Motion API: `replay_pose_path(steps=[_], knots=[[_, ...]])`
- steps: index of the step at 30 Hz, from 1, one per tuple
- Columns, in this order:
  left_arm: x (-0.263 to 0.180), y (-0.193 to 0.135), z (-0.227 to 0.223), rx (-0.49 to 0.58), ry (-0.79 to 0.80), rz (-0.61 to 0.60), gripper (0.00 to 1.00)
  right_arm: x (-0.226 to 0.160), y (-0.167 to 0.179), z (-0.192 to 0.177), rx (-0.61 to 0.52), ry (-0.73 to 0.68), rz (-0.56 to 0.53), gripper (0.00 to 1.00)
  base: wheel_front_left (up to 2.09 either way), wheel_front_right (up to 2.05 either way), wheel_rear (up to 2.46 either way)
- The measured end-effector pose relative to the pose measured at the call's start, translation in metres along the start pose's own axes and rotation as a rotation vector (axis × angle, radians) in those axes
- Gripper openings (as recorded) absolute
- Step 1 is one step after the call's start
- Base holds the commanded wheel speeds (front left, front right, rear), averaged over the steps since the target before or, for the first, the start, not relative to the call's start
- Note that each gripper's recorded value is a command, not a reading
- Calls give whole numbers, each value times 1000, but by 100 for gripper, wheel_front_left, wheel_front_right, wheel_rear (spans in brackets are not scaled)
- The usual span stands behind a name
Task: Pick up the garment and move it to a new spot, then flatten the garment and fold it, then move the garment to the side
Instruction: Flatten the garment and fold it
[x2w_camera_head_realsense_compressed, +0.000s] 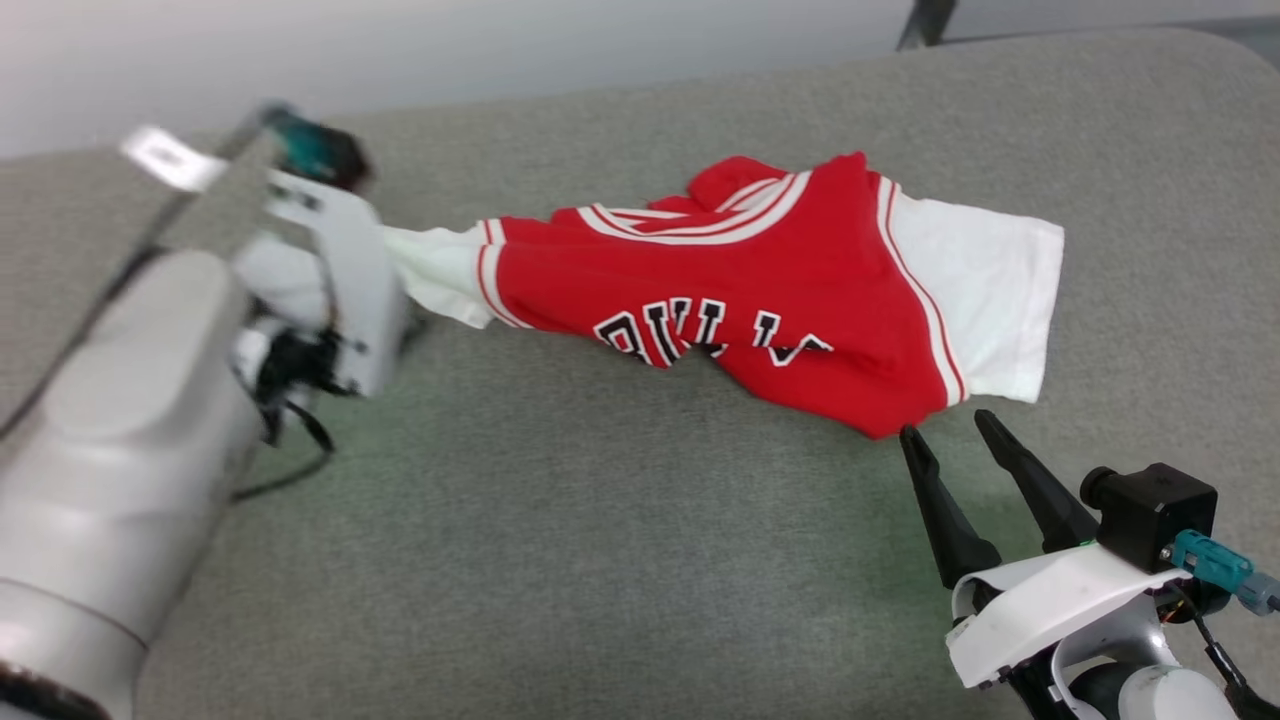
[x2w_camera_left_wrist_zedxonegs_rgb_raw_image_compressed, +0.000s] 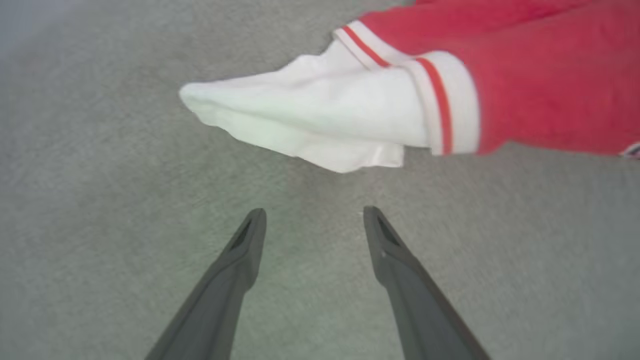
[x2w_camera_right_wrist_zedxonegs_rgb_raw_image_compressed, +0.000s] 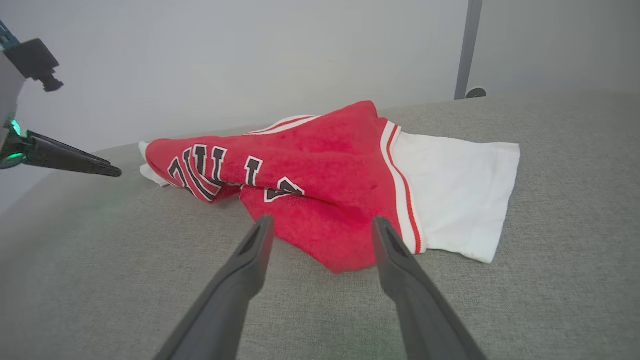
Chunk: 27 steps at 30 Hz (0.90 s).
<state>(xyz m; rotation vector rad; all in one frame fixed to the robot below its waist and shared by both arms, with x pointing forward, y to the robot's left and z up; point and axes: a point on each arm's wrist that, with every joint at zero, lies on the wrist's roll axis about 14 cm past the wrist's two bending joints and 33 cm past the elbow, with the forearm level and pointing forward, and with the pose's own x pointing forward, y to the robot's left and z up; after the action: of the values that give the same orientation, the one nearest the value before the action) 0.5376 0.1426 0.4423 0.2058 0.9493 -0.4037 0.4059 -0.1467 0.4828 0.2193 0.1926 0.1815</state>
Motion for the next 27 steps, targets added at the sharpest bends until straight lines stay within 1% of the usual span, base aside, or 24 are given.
replay_pose_path(steps=[1, 5, 13, 16, 20, 25, 26, 27], knots=[[-2, -9, -2, 20, 7, -24, 100, 1, 3, 1, 0, -3, 8, 100, 0, 0, 0], [-6, -24, -9, 58, 21, -75, 100, 2, 8, 1, 1, -5, 24, 100, 0, 0, 0], [14, -51, 6, 91, -17, -135, 100, -2, -6, -3, 8, 6, -20, 100, 0, 0, 0], [25, -54, 9, 99, -15, -132, 100, -3, -11, -4, 9, 5, -37, 100, 0, 0, 0], [37, -48, 12, 117, -13, -106, 100, -5, -19, -9, 14, 16, -62, 100, 0, 0, 0], [49, -46, 8, 92, 6, -106, 100, -7, -25, -14, 18, 24, -84, 100, 0, 0, 0], [50, -46, 7, 91, 8, -106, 92, -7, -26, -14, 18, 25, -86, 100, 0, 0, 0], [51, -45, 6, 91, 15, -102, 49, -6, -26, -14, 18, 23, -87, 100, 0, 0, 0]])
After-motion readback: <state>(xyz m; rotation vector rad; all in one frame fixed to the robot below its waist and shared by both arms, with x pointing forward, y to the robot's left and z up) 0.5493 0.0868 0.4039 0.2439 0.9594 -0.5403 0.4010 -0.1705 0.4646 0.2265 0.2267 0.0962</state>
